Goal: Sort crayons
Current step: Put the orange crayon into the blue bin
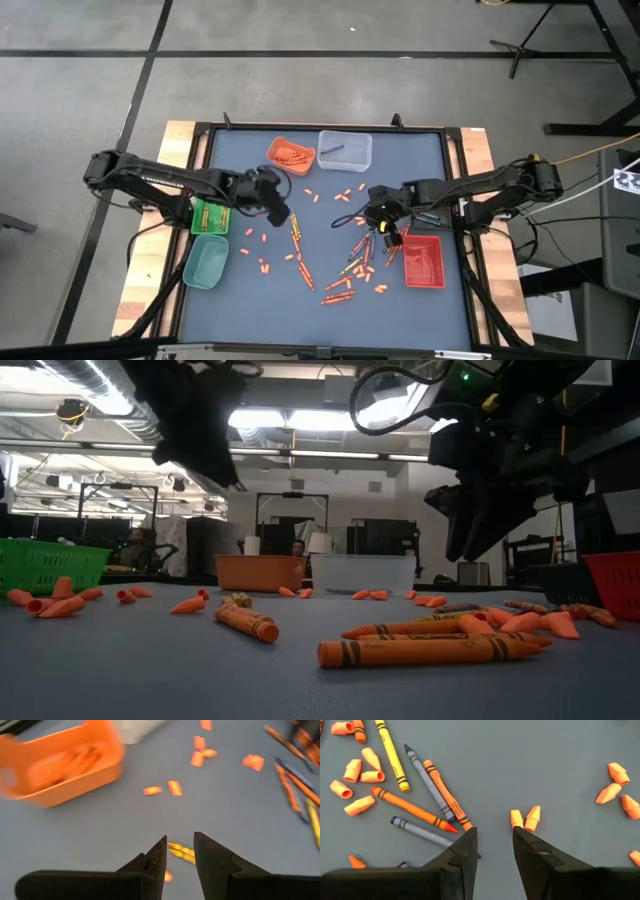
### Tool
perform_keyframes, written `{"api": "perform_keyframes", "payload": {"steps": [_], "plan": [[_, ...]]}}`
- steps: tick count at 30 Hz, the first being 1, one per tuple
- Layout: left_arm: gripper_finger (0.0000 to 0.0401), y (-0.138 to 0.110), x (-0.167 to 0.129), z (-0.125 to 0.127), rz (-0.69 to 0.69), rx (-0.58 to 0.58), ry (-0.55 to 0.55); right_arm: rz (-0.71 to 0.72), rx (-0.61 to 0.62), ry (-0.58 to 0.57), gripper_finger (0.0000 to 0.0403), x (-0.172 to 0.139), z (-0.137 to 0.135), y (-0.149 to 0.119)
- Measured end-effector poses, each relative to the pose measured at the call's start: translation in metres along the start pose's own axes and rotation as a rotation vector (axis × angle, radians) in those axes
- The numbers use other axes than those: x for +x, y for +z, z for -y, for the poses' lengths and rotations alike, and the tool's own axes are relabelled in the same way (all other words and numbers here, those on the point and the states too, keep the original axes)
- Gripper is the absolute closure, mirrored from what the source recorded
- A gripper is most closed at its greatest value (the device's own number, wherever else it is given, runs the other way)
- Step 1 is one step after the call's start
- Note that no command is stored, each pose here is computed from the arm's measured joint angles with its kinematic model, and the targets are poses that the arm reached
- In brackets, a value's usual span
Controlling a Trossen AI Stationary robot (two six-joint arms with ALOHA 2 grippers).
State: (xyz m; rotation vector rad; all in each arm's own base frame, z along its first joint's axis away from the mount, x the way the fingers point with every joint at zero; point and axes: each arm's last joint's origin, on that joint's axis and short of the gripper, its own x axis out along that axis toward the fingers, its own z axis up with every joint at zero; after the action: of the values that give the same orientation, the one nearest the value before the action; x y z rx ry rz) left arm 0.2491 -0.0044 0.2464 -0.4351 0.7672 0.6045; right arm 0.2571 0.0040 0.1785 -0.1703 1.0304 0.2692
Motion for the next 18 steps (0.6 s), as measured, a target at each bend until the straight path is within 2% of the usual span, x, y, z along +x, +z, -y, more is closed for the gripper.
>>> {"api": "perform_keyframes", "payload": {"steps": [10,14,18], "plan": [[0.0319,-0.027,0.033,0.059,-0.055,0.341,-0.323,0.005,-0.001,-0.002,0.0281,0.0,0.0,0.001],[0.0319,-0.039,0.046,0.079,-0.031,0.404,-0.397,0.006,-0.001,-0.002,0.0281,0.0,0.0,0.001],[0.0319,-0.049,0.058,0.096,0.016,0.408,-0.457,0.006,-0.001,-0.002,0.0281,0.0,0.0,0.001]]}}
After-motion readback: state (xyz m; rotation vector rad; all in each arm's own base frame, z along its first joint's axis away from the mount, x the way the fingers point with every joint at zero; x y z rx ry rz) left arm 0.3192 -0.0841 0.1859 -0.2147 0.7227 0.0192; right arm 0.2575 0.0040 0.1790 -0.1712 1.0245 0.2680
